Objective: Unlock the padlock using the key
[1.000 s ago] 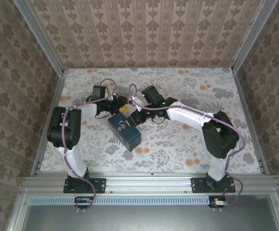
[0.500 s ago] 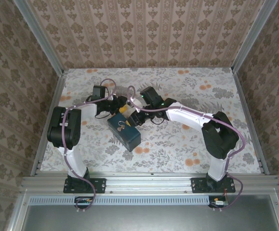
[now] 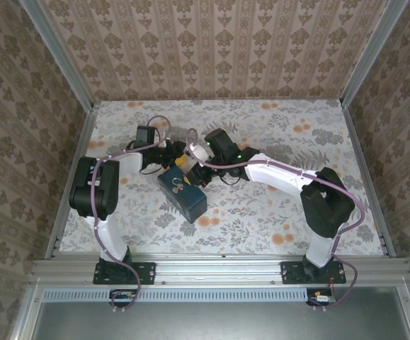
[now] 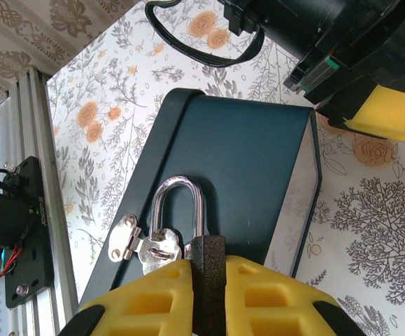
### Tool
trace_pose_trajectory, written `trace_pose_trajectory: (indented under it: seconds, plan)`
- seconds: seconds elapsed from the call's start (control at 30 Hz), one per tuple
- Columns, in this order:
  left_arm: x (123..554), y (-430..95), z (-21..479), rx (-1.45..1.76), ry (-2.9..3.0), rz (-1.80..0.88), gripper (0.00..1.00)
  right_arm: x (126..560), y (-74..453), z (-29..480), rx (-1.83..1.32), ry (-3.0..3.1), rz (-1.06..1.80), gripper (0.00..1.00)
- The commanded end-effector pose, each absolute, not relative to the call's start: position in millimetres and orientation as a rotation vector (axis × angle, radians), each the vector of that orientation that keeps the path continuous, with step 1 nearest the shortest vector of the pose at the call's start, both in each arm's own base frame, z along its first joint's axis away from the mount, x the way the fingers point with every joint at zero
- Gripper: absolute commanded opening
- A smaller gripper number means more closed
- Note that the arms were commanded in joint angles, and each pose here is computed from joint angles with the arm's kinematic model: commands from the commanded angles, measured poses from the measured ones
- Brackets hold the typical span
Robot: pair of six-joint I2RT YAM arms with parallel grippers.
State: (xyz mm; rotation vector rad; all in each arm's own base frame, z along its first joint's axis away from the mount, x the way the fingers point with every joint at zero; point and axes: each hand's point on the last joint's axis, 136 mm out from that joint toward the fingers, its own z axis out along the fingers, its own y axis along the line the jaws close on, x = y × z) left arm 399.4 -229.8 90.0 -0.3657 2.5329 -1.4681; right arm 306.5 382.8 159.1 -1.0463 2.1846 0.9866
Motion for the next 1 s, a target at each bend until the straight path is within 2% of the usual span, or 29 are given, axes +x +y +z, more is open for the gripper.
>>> trace_pose_trajectory:
  seconds: [0.0,0.27,0.53,0.7,0.83,0.97]
  plan:
    - [398,-227,94,-0.349,2.519,-1.478,0.49,305,380,164,-1.028,2.169,0.962,0.01]
    - [404,-222,106,-0.354,2.492,-1.461,0.49,323,364,185,-0.906,2.118,0.878,0.0]
    - [416,-201,122,-0.376,2.464,-1.397,0.5,363,306,184,-0.623,2.15,0.701,0.0]
    - [414,-185,118,-0.396,2.494,-1.277,0.5,380,245,146,-0.379,2.233,0.563,0.0]
    - [406,-167,113,-0.425,2.537,-1.091,0.51,378,209,98,-0.245,2.342,0.498,0.0]
    - [395,-148,120,-0.417,2.56,-0.927,0.52,376,183,72,-0.175,2.394,0.42,0.02]
